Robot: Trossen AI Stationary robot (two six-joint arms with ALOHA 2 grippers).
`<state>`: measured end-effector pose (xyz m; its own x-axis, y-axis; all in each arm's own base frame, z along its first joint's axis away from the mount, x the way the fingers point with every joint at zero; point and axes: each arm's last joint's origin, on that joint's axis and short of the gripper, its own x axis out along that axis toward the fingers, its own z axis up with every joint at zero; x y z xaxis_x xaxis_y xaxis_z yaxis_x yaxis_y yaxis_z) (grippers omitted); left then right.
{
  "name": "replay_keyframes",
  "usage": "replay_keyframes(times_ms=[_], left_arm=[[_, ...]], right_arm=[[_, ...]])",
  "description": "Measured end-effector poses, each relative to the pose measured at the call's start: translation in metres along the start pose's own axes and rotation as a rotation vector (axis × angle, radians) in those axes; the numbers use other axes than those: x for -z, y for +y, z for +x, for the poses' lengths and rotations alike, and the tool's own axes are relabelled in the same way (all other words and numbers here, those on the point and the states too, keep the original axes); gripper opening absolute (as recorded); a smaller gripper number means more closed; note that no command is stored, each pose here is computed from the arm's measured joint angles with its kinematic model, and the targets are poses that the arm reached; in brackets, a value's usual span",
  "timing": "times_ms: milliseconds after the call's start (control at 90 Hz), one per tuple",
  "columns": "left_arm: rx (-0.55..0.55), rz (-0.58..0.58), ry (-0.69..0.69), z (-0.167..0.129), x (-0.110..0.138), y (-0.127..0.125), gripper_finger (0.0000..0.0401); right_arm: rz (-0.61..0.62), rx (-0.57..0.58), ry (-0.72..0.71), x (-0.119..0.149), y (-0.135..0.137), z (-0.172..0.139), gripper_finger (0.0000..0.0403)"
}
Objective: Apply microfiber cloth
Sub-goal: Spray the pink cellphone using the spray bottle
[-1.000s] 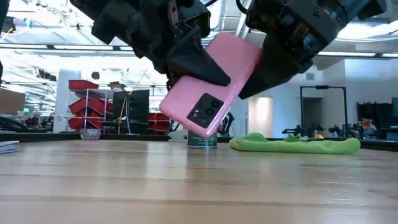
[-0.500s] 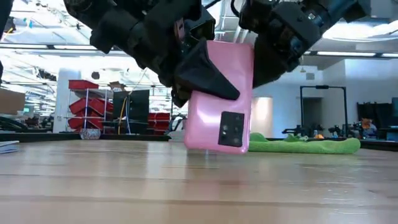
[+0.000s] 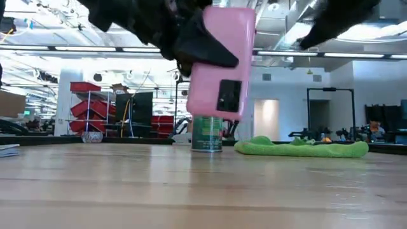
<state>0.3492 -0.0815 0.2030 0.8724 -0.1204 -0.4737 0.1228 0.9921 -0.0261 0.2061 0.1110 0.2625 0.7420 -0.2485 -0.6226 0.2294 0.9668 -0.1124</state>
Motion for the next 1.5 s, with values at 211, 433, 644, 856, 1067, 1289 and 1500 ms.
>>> replay_keyframes(times_ms=[211,433,644,856,1067,1289,1500], left_arm=[[0.046,0.086,-0.058,-0.010,-0.012,0.002,0.0001],[0.017,0.074,-0.081,-0.007,-0.014,0.018,0.0001],[0.011,0.076,-0.123,-0.007,-0.018,0.028,0.0001],[0.036,0.071,-0.184,-0.008,-0.024,0.029,0.0001],[0.032,0.061,-0.187,-0.008,-0.024,0.029,0.0001],[0.026,0.053,-0.186,-0.008,-0.024,0.030,0.0001],[0.012,0.051,-0.189,-0.008,-0.025,0.030,0.0001]], right_arm=[[0.108,-0.060,-0.161,0.053,0.017,-0.002,0.0000],[0.249,-0.231,-0.452,0.072,0.020,0.020,0.0000],[0.194,-0.257,-0.554,0.056,0.021,0.029,0.0006],[0.155,-0.189,-0.552,0.039,0.024,0.045,0.0063],[0.156,-0.169,-0.558,0.023,0.020,0.052,0.0135],[0.150,-0.169,-0.562,0.006,0.012,0.057,0.0163],[0.153,-0.163,-0.562,-0.002,0.005,0.061,0.0152]])
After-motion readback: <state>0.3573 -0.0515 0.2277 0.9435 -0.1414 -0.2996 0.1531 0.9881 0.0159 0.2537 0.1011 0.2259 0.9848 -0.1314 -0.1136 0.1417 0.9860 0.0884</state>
